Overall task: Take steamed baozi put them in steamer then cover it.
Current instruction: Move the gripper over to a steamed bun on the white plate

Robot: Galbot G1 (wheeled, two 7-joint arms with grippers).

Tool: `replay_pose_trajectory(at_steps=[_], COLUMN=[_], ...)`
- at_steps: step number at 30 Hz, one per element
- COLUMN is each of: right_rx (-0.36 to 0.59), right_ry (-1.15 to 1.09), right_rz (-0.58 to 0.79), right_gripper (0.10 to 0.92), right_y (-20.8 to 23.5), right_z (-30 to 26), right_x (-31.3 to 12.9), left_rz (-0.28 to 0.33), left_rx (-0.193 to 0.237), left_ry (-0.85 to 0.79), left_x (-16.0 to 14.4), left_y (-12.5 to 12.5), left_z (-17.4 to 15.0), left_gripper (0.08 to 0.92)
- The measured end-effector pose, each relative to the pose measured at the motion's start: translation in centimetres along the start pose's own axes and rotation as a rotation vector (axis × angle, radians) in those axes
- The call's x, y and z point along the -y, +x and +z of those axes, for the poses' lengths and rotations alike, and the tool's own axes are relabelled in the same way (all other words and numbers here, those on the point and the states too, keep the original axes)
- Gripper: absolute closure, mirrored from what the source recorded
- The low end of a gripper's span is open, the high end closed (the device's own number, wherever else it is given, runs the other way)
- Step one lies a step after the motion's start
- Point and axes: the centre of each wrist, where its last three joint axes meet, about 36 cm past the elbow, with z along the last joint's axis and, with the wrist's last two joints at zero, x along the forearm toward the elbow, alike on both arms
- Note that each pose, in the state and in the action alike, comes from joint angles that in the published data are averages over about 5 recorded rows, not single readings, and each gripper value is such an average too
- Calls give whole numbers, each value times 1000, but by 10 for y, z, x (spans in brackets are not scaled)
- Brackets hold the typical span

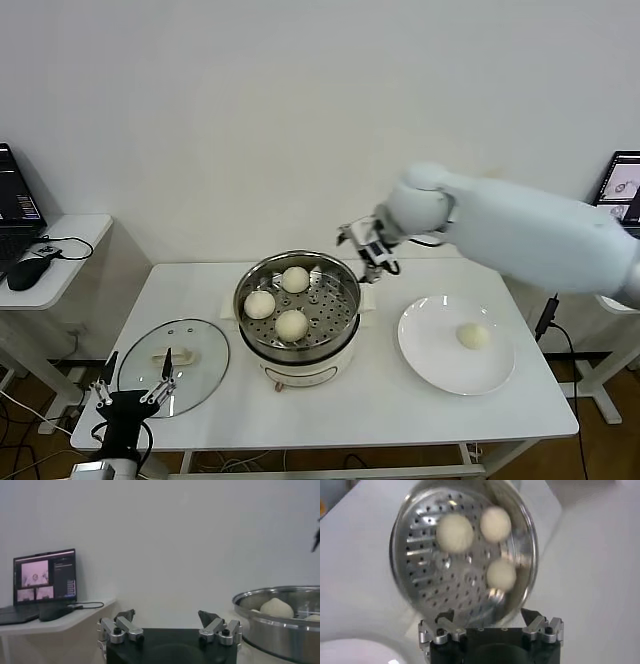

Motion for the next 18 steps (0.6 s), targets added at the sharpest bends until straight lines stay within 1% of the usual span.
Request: replay_pose_trajectory(at_steps=[4,9,14,18], right_rx=[-44,-103,-161,-197], right_ry=[-129,-247,-307,-333], right_rz=[-14,-49,-97,-125], right_gripper=[199,200,200,200], right_y=[2,-6,-20,-30], right_z=[44,93,133,160], right_x=[-29,-71,-106,-124], left_rz=[9,19,22,20], left_rx=[-7,-18,-26,-33], left_ry=[-7,-14,-17,-17], left_x=[0,2,3,3], left_y=[0,1,2,4], left_z=[3,7,9,11], left_gripper=[177,177,177,177])
